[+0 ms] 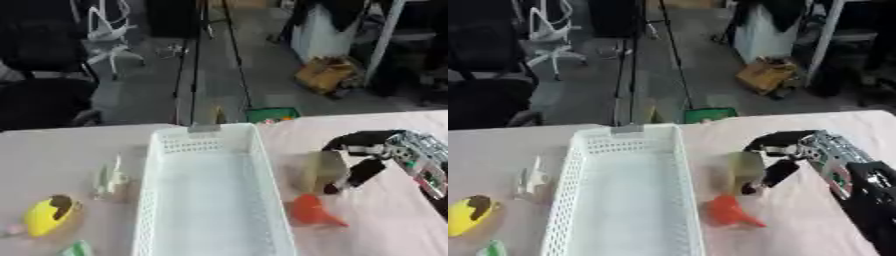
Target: Pick up objects on the table and place them in the box.
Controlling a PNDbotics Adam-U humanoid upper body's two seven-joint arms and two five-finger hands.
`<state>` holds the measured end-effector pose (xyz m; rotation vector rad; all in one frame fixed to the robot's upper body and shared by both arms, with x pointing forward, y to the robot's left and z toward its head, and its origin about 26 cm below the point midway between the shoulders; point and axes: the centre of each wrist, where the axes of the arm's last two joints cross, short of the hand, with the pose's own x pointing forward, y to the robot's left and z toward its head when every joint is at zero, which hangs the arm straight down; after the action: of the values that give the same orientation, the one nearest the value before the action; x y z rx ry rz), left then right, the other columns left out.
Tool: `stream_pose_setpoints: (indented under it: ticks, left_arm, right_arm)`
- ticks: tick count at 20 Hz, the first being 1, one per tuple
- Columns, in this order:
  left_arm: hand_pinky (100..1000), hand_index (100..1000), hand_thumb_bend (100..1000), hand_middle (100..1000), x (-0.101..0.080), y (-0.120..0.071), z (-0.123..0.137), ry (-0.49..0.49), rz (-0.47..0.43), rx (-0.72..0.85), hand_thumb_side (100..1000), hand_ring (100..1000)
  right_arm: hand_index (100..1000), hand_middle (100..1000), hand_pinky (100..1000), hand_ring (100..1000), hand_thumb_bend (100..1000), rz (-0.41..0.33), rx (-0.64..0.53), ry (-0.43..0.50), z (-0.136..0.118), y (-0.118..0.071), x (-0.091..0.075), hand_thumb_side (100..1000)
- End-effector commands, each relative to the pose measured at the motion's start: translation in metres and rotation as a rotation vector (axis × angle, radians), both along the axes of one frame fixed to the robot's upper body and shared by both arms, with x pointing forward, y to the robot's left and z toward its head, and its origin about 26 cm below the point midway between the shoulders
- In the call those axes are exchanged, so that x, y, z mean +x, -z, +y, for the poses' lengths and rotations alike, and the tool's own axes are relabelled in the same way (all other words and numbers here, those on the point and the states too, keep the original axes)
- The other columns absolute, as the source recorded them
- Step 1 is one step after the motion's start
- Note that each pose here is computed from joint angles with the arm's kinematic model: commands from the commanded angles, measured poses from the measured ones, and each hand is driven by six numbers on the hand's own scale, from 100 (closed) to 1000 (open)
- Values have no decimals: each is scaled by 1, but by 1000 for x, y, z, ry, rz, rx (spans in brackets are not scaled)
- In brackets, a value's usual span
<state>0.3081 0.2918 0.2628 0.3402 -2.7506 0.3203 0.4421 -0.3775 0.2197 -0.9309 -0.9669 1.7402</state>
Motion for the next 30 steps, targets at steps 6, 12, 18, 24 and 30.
stream_pose_setpoints:
  ticks: [6,12,18,24,30]
  left_arm:
    - [855,906,186,891,-3,-11,-1,4,-39,15,1000,956]
    - [855,905,184,891,-3,-11,-1,4,-38,13,1000,955]
    - [855,905,176,890,-3,-11,-1,4,-39,11,1000,955]
    - [855,905,175,890,-3,-11,-1,5,-42,10,1000,956]
    - [855,905,175,890,-3,-13,-1,5,-47,9,1000,955]
  right_arm:
    - [1000,912,964,992,726,-32,-22,21,-4,-14,1,773]
    - [950,855,951,975,703,-68,-31,17,-3,-12,1,765]
    - [889,787,936,956,662,-108,-46,7,-3,-12,2,760]
    - [834,708,929,947,630,-135,-71,3,-12,-10,-6,743]
    - [769,624,926,938,589,-153,-77,2,-13,-12,-8,729]
